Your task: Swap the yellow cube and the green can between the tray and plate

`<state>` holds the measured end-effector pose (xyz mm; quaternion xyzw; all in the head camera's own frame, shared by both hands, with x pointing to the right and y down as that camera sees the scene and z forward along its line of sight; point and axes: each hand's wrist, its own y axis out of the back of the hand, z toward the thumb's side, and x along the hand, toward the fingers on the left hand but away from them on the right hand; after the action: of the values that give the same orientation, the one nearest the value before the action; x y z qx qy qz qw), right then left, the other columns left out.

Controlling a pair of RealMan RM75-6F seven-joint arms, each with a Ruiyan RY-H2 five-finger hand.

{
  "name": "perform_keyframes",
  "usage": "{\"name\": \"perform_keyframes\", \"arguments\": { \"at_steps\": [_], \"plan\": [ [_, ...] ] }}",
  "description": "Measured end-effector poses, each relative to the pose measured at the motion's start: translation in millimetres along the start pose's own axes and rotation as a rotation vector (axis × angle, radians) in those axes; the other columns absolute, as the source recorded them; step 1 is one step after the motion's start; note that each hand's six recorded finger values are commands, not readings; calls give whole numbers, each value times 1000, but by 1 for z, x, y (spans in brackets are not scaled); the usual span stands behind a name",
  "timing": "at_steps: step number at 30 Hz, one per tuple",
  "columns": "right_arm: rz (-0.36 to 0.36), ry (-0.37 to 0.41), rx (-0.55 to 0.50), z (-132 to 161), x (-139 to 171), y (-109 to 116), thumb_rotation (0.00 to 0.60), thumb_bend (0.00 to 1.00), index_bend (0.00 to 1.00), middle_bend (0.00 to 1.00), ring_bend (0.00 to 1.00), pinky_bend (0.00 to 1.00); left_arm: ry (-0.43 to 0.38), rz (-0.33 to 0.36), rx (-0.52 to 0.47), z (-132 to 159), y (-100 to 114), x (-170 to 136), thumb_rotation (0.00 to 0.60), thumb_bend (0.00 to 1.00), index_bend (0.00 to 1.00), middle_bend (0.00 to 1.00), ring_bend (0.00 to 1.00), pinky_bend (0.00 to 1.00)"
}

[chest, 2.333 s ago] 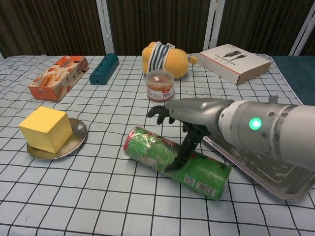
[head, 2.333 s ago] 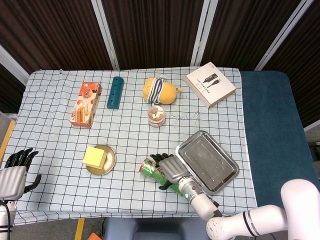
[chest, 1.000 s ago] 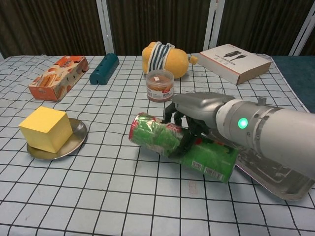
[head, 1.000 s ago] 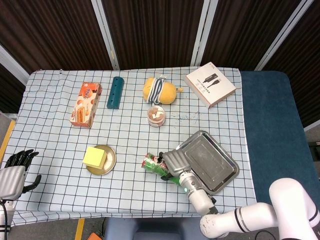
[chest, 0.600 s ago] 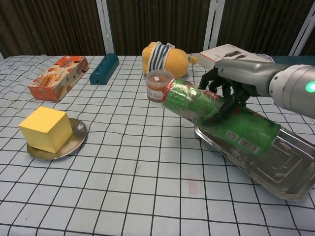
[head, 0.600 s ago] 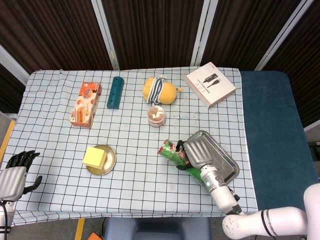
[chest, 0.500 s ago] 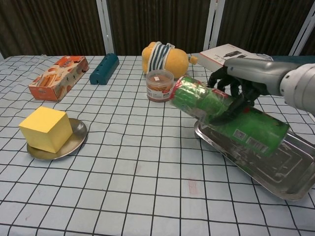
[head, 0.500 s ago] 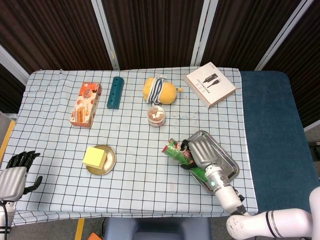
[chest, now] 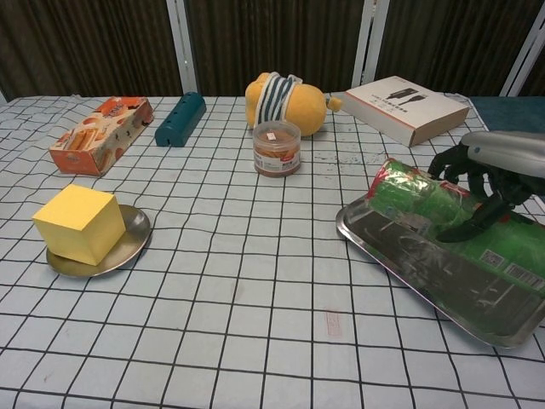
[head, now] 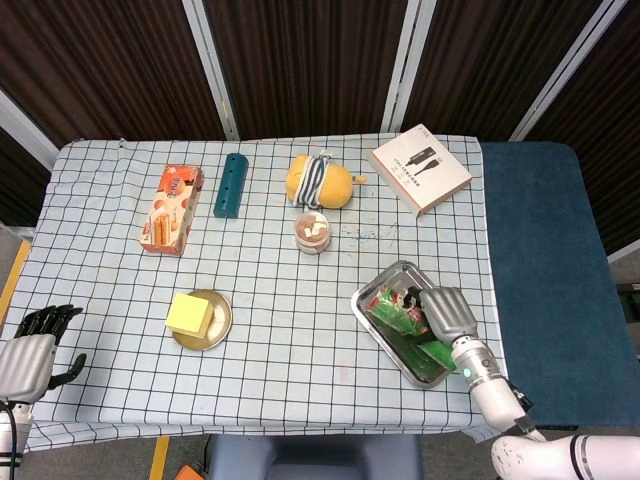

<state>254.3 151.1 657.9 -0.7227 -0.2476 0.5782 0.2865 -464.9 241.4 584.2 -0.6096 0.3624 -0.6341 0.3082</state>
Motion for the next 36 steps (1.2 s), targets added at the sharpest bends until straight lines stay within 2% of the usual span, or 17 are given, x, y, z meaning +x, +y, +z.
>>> {"name": "perform_keyframes", "arguments": {
  "at_steps": [2, 5, 16, 22, 24, 28, 36],
  "plan": [
    [9, 0, 1, -3, 0, -2, 600, 384, 420, 520, 554, 716, 0, 0, -1, 0, 0, 0, 600, 369, 174, 147, 105, 122],
    [15, -8, 3, -8, -1, -2, 600, 345, 291, 423, 453, 661, 0, -2, -2, 0, 0, 0, 600, 368, 174, 145, 105, 122],
    [43, -26, 3, -21, 5, 0, 600, 240, 72, 160, 183, 489, -1, -12, -1, 1, -2, 0, 600, 368, 174, 145, 105, 122],
    [23, -11, -10, -25, 15, 7, 600, 199, 0, 25, 34, 302, 1, -7, -2, 0, -1, 0, 600, 368, 174, 146, 105, 123],
    [-5, -3, -16, -28, 21, 11, 600, 190, 0, 8, 6, 237, 2, 1, -2, 0, 0, 0, 600, 368, 174, 145, 105, 123],
    [-89, 6, -29, -36, 37, 21, 600, 169, 0, 3, 0, 196, 2, 26, -6, 0, 4, -1, 600, 368, 172, 133, 104, 123],
    [-302, -85, -64, -78, 77, 42, 600, 128, 0, 3, 0, 144, -21, 84, -6, 6, 13, -7, 600, 369, 141, 94, 102, 124]
  ]
}}
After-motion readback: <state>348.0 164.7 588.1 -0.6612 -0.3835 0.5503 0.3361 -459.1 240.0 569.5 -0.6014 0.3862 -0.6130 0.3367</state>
